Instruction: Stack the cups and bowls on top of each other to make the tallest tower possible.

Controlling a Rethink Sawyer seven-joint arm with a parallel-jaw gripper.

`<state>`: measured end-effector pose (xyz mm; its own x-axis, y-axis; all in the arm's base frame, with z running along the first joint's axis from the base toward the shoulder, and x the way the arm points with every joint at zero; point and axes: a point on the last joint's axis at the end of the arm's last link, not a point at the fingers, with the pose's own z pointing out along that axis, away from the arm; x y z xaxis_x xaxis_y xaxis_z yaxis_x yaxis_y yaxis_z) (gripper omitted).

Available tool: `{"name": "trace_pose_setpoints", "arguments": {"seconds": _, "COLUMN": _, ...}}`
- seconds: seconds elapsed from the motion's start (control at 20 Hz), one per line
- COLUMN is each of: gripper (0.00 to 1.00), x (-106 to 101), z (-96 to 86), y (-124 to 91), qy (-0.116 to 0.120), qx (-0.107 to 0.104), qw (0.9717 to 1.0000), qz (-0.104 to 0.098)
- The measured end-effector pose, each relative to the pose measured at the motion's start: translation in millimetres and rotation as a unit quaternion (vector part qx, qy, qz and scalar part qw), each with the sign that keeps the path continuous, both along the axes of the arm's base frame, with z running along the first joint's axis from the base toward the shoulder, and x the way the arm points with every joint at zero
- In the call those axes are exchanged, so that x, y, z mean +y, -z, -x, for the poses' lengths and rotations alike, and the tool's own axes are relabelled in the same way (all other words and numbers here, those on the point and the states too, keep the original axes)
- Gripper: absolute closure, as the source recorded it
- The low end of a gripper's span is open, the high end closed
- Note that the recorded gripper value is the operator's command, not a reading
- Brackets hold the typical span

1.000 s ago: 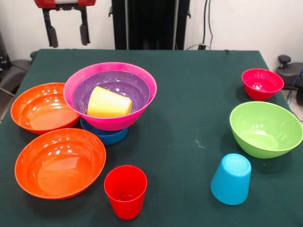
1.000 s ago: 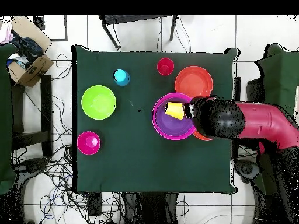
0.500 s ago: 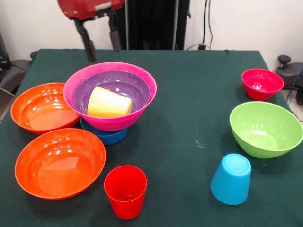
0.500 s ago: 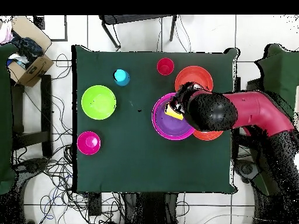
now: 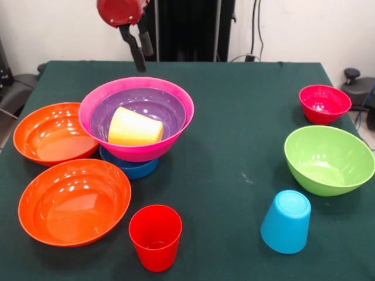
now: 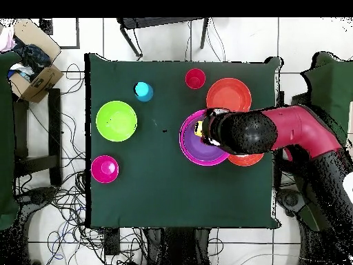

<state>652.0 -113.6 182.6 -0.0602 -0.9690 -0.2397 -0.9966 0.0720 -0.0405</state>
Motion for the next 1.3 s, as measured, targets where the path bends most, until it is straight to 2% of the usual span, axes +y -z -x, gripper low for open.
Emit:
{"name": "trace_pose_setpoints", "arguments": {"seconds": 0.05, "gripper": 0.0, "x": -3.6, "z": 4.3, "y": -2.2, "qy": -0.037, "qx": 0.006, "qw": 0.9993, "qz": 0.003}}
{"name": "trace_pose_setpoints", "arguments": {"seconds": 0.2, "gripper": 0.0, "x": -12.8, "z": 11.0, "y": -5.1, "qy": -0.083, "qx": 0.015, "qw": 0.9964, "qz": 0.006}}
{"name": "trace_pose_setpoints", "arguments": {"seconds": 0.4, "gripper": 0.0, "x": -26.0, "z": 18.5, "y": -5.0, "qy": -0.111, "qx": 0.026, "qw": 0.9935, "qz": 0.007}}
{"name": "trace_pose_setpoints", "arguments": {"seconds": 0.5, "gripper": 0.0, "x": -34.8, "z": 19.9, "y": -3.9, "qy": -0.113, "qx": 0.028, "qw": 0.9932, "qz": 0.005}}
{"name": "trace_pose_setpoints", "arguments": {"seconds": 0.85, "gripper": 0.0, "x": -71.1, "z": 18.6, "y": 1.1, "qy": -0.083, "qx": 0.021, "qw": 0.9963, "qz": -0.002}}
{"name": "trace_pose_setpoints", "arguments": {"seconds": 0.9, "gripper": 0.0, "x": -82.1, "z": 20.1, "y": 4.3, "qy": -0.077, "qx": 0.02, "qw": 0.9969, "qz": -0.003}}
{"name": "trace_pose_setpoints", "arguments": {"seconds": 1.05, "gripper": 0.0, "x": -95.0, "z": 22.9, "y": 8.6, "qy": -0.073, "qx": 0.018, "qw": 0.9972, "qz": -0.001}}
{"name": "trace_pose_setpoints", "arguments": {"seconds": 1.1, "gripper": 0.0, "x": -107.9, "z": 26.0, "y": 12.2, "qy": -0.072, "qx": 0.015, "qw": 0.9973, "qz": -0.001}}
{"name": "trace_pose_setpoints", "arguments": {"seconds": 1.3, "gripper": 0.0, "x": -128.1, "z": 30.3, "y": 16.5, "qy": -0.069, "qx": 0.01, "qw": 0.9976, "qz": -0.006}}
